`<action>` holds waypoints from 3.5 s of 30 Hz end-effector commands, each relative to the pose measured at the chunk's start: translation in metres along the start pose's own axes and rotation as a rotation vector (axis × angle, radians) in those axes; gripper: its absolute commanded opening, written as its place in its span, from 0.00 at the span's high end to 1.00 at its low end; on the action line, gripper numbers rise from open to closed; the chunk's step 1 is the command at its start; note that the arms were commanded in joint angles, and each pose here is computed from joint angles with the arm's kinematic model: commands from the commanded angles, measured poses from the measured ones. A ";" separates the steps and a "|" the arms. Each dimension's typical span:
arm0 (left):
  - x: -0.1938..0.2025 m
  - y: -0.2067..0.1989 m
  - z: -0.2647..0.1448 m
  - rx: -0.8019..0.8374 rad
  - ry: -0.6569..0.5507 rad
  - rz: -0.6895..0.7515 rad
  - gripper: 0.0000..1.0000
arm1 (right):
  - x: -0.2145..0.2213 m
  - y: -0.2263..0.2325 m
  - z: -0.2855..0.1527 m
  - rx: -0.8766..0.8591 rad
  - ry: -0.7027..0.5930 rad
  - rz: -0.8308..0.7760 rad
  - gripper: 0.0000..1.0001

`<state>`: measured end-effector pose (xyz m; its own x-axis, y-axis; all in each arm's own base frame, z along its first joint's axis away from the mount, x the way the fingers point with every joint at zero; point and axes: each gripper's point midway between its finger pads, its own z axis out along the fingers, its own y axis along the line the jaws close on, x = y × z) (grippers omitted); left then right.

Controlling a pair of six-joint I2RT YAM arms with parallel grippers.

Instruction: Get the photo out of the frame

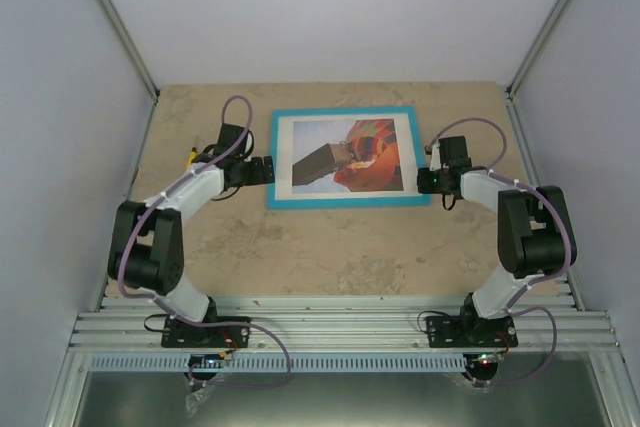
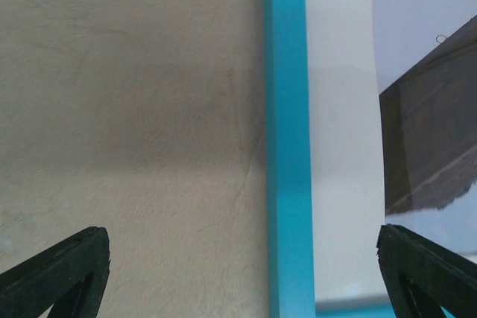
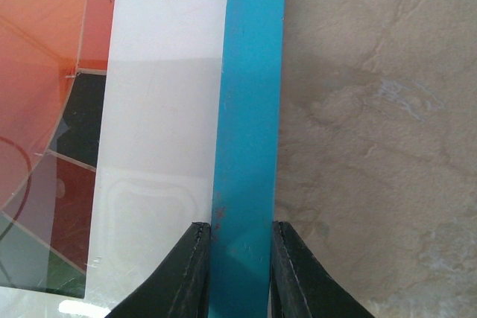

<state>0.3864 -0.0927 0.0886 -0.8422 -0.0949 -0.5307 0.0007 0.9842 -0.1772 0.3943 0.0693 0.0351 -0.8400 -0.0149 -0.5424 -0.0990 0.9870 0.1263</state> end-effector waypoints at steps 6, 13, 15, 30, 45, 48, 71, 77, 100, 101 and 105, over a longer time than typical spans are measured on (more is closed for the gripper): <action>0.014 -0.006 0.037 0.027 0.158 0.037 0.07 | -0.017 0.019 -0.007 -0.085 -0.072 -0.095 0.79; 0.027 -0.009 0.048 0.054 0.216 0.029 0.25 | -0.018 0.023 -0.019 -0.045 -0.083 -0.086 0.66; 0.030 -0.009 0.050 0.055 0.231 0.028 0.33 | -0.018 0.026 -0.023 -0.039 -0.092 -0.086 0.63; 0.042 -0.013 0.059 0.062 0.300 0.026 0.77 | -0.018 0.108 -0.070 -0.119 -0.179 -0.344 0.42; 0.005 -0.015 0.015 0.032 0.181 0.042 1.00 | 0.032 0.219 -0.098 -0.051 -0.299 -0.997 0.30; -0.003 -0.018 0.005 0.042 0.156 0.035 1.00 | 0.045 0.236 -0.101 -0.007 -0.344 -1.110 0.26; -0.022 -0.034 -0.051 0.117 0.066 -0.021 1.00 | 0.049 0.275 -0.069 0.448 -0.620 -1.439 0.28; -0.017 -0.035 -0.059 0.134 0.063 -0.025 1.00 | 0.041 0.280 -0.064 0.531 -0.675 -1.442 0.32; -0.044 -0.002 -0.158 0.121 -0.296 -0.220 0.51 | -0.015 0.286 -0.153 0.623 -0.913 -1.323 1.00; -0.048 0.000 -0.172 0.126 -0.338 -0.229 0.43 | -0.019 0.286 -0.159 0.621 -0.921 -1.311 1.00; -0.060 0.001 -0.216 0.143 -0.467 -0.262 0.18 | -0.031 0.286 -0.184 0.601 -0.951 -1.258 0.99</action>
<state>0.3260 -0.0625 0.2518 -0.6235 -0.3507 -0.6988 -0.0765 0.9168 -0.3919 0.2945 0.3309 0.1622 0.2177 -0.9618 -0.1662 -0.1252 0.1414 -0.9820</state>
